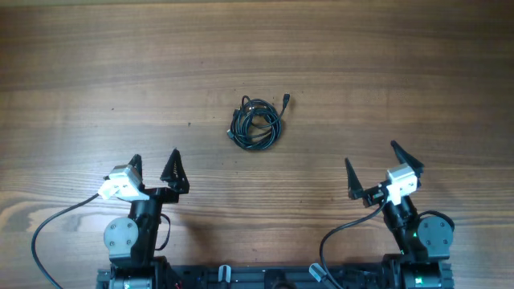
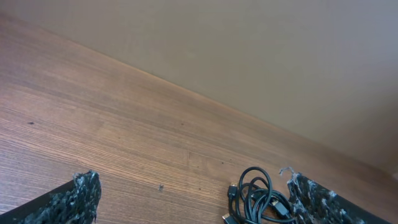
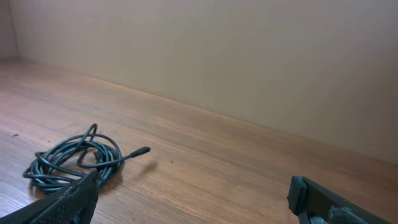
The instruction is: Untangle cables
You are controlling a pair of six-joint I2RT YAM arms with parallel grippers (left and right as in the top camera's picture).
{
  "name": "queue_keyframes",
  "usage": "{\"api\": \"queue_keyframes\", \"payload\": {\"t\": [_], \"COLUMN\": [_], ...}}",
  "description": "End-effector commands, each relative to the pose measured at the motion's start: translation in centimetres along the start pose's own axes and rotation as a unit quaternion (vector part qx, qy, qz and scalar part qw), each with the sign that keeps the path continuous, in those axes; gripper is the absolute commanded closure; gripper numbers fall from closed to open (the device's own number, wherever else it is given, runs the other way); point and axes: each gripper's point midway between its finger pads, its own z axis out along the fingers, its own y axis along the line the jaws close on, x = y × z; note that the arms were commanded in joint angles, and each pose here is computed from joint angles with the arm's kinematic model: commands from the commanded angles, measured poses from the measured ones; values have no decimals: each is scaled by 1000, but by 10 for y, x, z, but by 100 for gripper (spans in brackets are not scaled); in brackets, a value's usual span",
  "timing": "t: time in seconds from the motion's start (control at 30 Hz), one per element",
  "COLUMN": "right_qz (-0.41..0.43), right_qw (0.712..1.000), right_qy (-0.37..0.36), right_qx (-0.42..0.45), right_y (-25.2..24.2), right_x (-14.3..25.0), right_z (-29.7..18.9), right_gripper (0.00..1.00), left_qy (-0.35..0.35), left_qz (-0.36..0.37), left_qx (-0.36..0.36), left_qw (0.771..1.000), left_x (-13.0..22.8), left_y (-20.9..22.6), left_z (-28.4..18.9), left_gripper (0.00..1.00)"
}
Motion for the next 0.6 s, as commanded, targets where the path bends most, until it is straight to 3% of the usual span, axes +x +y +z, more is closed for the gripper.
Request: {"api": "queue_keyframes", "payload": {"t": [0.0, 0.57], "right_qz": [11, 19], "right_qw": [1000, 997], "right_qy": [-10, 4], "right_qx": [-20, -71], "right_y": [7, 19], "right_x": [-5, -23], "right_z": [-1, 2], "right_gripper": [0, 0], "left_qy": [-2, -31], "left_qz": [7, 33], "left_qx": [11, 77], "left_qw": [1000, 996], "left_x": [1, -31], "left_y": [-3, -38], "left_z": [0, -9], "left_gripper": [0, 0]}}
